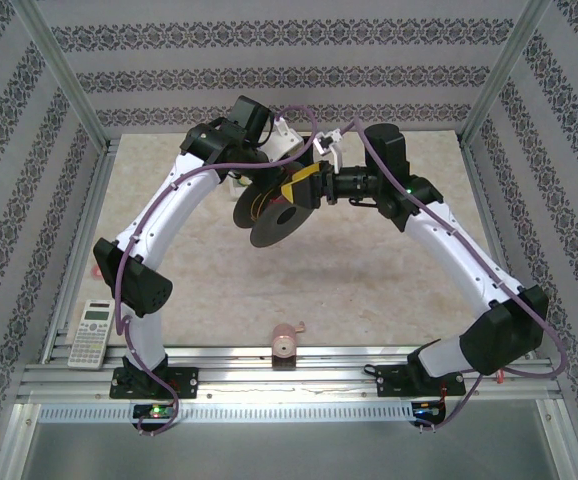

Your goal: Wrap the cables

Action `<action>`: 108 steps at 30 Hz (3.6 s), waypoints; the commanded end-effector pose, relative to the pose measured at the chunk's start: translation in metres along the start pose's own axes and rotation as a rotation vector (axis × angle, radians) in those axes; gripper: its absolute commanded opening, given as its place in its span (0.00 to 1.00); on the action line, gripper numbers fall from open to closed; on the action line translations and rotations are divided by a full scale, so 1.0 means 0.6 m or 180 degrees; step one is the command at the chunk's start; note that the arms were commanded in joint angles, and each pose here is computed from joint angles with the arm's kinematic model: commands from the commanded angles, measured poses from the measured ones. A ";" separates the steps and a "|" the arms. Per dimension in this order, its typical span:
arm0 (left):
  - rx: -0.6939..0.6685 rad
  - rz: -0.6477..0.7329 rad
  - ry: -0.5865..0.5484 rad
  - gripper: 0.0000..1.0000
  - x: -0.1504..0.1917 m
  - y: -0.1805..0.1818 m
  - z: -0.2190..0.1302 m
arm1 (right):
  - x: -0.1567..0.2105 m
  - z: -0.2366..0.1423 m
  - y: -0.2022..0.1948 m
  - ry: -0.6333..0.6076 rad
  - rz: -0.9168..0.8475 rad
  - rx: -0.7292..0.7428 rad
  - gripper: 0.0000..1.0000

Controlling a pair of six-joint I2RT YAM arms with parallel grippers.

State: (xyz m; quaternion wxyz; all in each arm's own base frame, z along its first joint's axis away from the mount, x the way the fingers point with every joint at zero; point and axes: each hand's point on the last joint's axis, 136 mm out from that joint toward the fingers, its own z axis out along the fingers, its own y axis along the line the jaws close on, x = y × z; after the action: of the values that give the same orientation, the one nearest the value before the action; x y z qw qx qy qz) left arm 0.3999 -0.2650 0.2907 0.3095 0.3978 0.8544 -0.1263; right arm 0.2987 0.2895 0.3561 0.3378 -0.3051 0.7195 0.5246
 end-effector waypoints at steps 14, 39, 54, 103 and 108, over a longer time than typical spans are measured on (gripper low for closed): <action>-0.0028 0.0076 -0.0316 0.00 -0.045 -0.003 -0.023 | 0.035 -0.011 0.042 0.0082 0.0111 -0.0216 0.53; -0.0001 0.0048 -0.0389 0.00 -0.046 -0.010 -0.027 | 0.005 -0.021 0.006 -0.0181 0.0246 -0.0039 0.63; -0.0293 0.0140 -0.0499 0.00 -0.046 -0.007 -0.028 | -0.013 -0.004 -0.001 -0.0175 0.0309 -0.0147 0.67; -0.0633 0.0026 -0.0517 0.00 -0.067 0.026 -0.025 | -0.002 0.026 -0.024 -0.0502 0.0493 -0.0114 0.45; -0.0617 0.0040 -0.0542 0.00 -0.076 0.025 -0.032 | 0.001 0.017 -0.022 -0.0495 0.0499 -0.0094 0.45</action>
State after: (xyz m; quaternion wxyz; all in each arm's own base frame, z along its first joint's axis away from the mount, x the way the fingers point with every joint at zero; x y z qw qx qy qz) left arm 0.4176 -0.2626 0.2989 0.3679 0.3792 0.8475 -0.0511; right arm 0.3210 0.2963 0.3543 0.3650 -0.2044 0.6991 0.5798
